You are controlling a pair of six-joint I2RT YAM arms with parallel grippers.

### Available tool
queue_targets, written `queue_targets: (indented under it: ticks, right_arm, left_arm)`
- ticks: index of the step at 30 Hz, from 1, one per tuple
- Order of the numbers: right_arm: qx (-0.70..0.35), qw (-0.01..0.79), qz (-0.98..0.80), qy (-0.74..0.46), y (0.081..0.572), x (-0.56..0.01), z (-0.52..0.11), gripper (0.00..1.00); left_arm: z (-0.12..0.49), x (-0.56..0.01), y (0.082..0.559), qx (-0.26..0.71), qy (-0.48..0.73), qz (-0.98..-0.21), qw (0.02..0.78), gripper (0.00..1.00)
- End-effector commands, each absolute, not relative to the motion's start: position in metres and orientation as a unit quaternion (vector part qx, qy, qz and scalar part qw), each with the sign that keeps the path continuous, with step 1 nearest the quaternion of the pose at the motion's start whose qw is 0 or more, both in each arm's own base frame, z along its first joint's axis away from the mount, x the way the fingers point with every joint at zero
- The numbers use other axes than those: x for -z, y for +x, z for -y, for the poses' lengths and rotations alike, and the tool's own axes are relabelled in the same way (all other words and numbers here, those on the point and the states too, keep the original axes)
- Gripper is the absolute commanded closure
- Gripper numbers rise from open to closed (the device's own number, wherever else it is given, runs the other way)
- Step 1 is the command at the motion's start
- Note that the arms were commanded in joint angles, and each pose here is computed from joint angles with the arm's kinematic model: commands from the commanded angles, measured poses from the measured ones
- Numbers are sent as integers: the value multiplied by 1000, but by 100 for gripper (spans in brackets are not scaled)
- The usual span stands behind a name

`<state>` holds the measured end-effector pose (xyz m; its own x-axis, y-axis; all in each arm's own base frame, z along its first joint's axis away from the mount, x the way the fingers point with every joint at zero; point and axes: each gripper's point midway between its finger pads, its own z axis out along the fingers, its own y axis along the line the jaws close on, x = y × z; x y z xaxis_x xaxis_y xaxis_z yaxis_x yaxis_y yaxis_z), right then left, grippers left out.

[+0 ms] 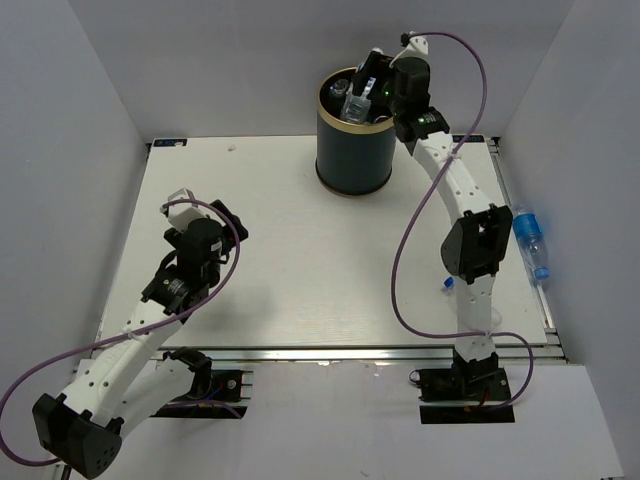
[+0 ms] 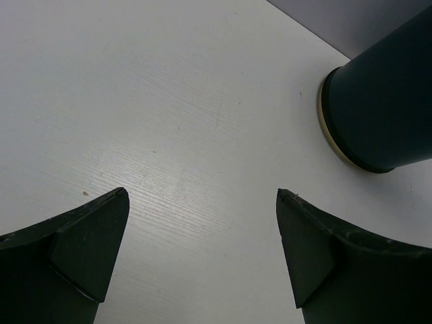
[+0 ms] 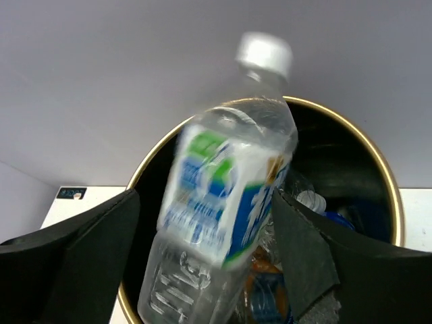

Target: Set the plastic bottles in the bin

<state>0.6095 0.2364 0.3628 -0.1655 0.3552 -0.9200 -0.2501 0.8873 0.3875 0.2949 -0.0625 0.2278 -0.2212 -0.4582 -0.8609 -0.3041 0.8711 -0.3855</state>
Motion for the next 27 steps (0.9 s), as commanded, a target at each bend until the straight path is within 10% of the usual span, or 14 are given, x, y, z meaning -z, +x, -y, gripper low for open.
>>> queue_targets:
  ticks: [1,11,27]
  right_arm:
    - [-242,715,-655,34,585,-459,-220,13]
    - [-116,686,-717,42,548,-440,-145,11]
    - [271,371,-867,194,401,-203,153,11]
  left_arm:
    - [58,-244,295,65,-245,-767,589,2]
    - [61,-243,294,69,-242,-773,583,2]
    - [91,-247,309,118,-190,-781,583,2]
